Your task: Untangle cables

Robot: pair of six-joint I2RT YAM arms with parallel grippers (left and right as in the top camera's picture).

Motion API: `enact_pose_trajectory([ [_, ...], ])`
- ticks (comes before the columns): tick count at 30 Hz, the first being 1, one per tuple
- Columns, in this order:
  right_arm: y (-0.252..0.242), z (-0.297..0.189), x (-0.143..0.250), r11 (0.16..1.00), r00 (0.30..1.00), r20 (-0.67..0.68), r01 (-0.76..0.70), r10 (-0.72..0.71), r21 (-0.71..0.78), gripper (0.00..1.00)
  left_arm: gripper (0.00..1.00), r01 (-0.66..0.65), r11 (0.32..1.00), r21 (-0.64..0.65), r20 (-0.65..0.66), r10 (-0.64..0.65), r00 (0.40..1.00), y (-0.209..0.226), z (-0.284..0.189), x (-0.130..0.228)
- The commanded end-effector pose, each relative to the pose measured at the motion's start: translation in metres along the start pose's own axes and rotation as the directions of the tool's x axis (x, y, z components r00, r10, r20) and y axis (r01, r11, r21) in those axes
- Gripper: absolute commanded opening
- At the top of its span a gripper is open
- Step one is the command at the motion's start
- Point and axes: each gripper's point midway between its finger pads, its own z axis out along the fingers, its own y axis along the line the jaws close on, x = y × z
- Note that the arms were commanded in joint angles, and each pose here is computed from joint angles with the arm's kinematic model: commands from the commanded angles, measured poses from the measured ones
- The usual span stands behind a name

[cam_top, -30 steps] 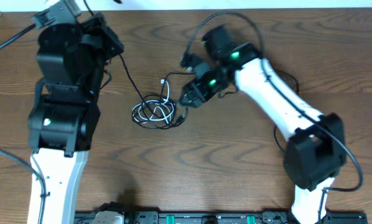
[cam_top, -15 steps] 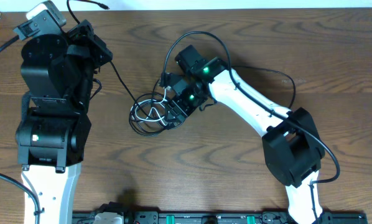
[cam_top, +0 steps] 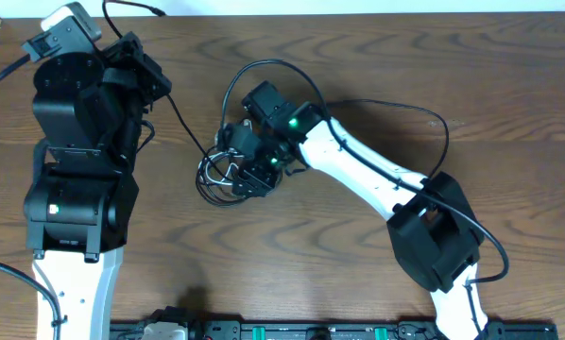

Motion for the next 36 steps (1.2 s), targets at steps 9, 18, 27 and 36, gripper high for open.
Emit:
enact_pose_trajectory([
  [9, -0.027, 0.021, 0.016, 0.986, 0.998, -0.021, -0.051, 0.055, 0.157, 0.48, 0.07, 0.014, 1.000, -0.012, 0.008, -0.014, 1.000, 0.003, -0.002, -0.003],
  [18, -0.030, 0.030, 0.026, 0.984, 0.997, -0.015, -0.069, 0.072, 0.163, 0.22, 0.08, 0.012, 1.000, -0.019, -0.003, -0.012, 1.000, 0.005, -0.002, 0.000],
  [27, -0.062, -0.019, 0.004, 0.922, 0.953, 0.128, -0.300, 0.275, 0.245, 0.01, 0.08, 0.005, 0.999, -0.037, -0.032, -0.007, 0.999, 0.009, -0.002, 0.007],
  [36, -0.038, -0.157, -0.051, 0.907, 0.903, 0.363, -0.335, 0.232, 0.256, 0.01, 0.25, -0.021, 0.996, -0.091, -0.115, 0.010, 0.993, 0.021, 0.008, 0.029],
])
